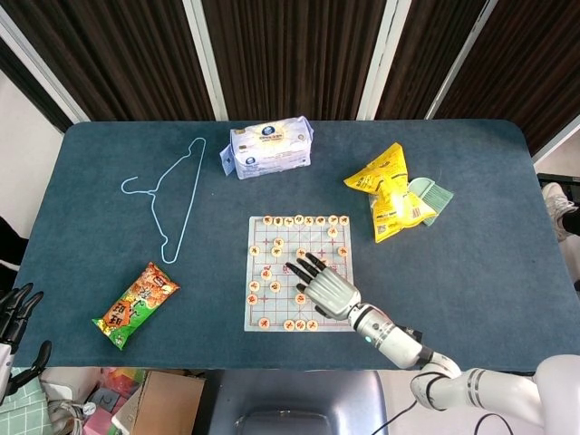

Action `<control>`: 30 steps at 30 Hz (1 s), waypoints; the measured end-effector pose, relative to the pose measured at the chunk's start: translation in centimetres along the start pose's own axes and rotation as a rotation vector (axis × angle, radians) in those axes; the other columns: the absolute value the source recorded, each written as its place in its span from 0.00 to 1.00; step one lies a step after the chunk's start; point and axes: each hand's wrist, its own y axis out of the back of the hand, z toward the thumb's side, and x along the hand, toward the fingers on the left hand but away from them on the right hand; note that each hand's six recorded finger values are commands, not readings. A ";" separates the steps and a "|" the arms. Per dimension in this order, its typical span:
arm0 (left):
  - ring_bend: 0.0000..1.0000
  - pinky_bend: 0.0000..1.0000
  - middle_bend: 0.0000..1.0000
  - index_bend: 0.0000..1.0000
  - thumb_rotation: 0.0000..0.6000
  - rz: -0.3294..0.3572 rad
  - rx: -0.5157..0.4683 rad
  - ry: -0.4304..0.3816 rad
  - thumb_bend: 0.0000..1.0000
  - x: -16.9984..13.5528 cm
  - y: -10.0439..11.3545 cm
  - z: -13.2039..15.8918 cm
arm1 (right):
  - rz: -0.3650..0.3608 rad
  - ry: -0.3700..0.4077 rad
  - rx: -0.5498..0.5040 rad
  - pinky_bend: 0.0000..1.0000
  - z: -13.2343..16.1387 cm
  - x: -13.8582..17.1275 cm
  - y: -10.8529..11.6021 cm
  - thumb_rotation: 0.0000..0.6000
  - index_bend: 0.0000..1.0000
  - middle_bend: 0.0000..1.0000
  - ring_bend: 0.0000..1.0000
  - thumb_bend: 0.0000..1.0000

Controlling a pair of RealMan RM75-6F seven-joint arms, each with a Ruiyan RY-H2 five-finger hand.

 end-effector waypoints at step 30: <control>0.00 0.05 0.00 0.00 1.00 0.002 -0.007 0.010 0.44 0.0 0.2 -0.4 | 0.007 -0.008 -0.002 0.00 1.5 -2.5 -0.7 1.00 0.55 0.04 0.00 0.44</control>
